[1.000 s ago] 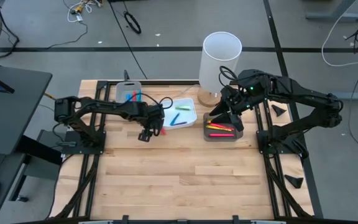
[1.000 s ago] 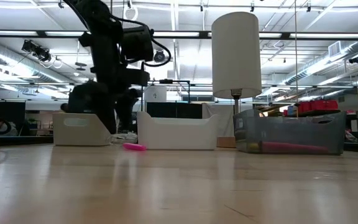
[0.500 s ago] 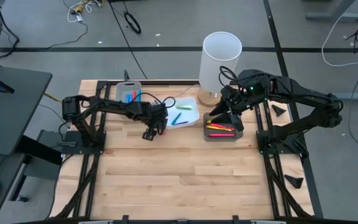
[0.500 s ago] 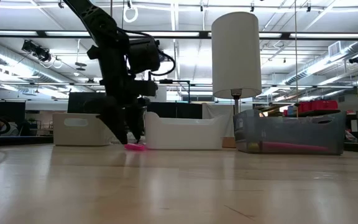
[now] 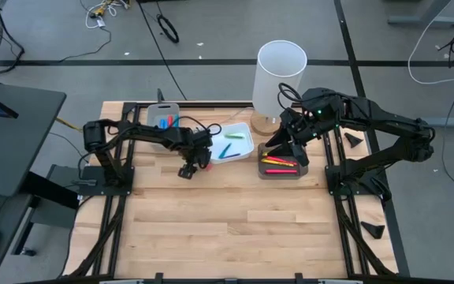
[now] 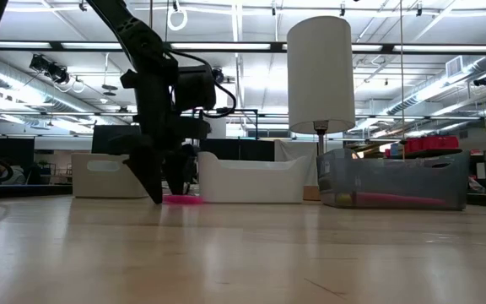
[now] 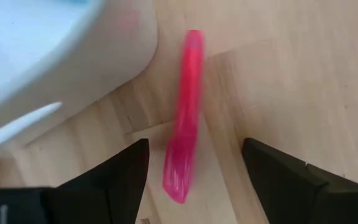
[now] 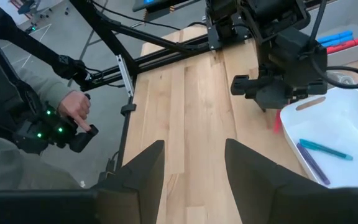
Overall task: Pick & Place Markers
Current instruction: Put the transparent pink pen into the white bin
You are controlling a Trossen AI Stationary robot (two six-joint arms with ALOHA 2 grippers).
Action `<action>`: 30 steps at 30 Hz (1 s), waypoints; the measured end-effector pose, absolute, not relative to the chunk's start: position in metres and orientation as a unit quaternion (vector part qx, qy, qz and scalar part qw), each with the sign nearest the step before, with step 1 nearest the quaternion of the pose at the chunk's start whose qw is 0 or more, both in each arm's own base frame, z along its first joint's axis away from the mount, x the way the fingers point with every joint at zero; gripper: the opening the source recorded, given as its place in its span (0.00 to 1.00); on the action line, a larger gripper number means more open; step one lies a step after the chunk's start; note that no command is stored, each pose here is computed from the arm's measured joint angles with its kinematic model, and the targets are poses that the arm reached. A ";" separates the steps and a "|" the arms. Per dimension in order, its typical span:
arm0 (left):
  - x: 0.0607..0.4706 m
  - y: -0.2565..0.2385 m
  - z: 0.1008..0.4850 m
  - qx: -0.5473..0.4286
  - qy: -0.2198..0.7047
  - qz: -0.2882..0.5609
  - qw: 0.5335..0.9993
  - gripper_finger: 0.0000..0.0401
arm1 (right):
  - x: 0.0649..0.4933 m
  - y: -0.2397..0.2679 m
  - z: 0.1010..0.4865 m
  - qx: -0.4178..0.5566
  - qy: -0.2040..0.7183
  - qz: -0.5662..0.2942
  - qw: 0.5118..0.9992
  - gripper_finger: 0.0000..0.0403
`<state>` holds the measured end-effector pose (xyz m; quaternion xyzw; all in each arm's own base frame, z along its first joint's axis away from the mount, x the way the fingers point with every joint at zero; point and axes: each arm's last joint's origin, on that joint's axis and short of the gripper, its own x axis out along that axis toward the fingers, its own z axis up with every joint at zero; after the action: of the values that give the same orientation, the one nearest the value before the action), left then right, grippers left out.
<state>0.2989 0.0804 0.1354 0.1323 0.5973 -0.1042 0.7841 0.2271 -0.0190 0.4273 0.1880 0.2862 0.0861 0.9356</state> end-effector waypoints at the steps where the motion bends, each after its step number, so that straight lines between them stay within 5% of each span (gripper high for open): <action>1: 0.299 0.079 0.135 0.135 0.598 -0.105 0.783 0.67 | 0.227 -0.019 0.427 0.187 0.286 0.086 0.936 0.42; 7: 0.297 0.078 0.135 0.124 0.605 -0.117 0.778 0.58 | 0.227 -0.019 0.427 0.178 0.285 0.089 0.938 0.42; 22: 0.298 0.071 0.135 0.071 0.605 -0.104 0.786 0.13 | 0.227 -0.019 0.427 0.177 0.285 0.089 0.938 0.42; 30: 0.296 0.067 0.136 0.041 0.616 -0.087 0.782 0.13 | 0.227 -0.019 0.427 0.176 0.285 0.089 0.938 0.42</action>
<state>0.2961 0.0668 0.1358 0.0409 0.6156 -0.0866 0.7822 0.2272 -0.0190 0.4273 0.1759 0.2848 0.0893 0.9381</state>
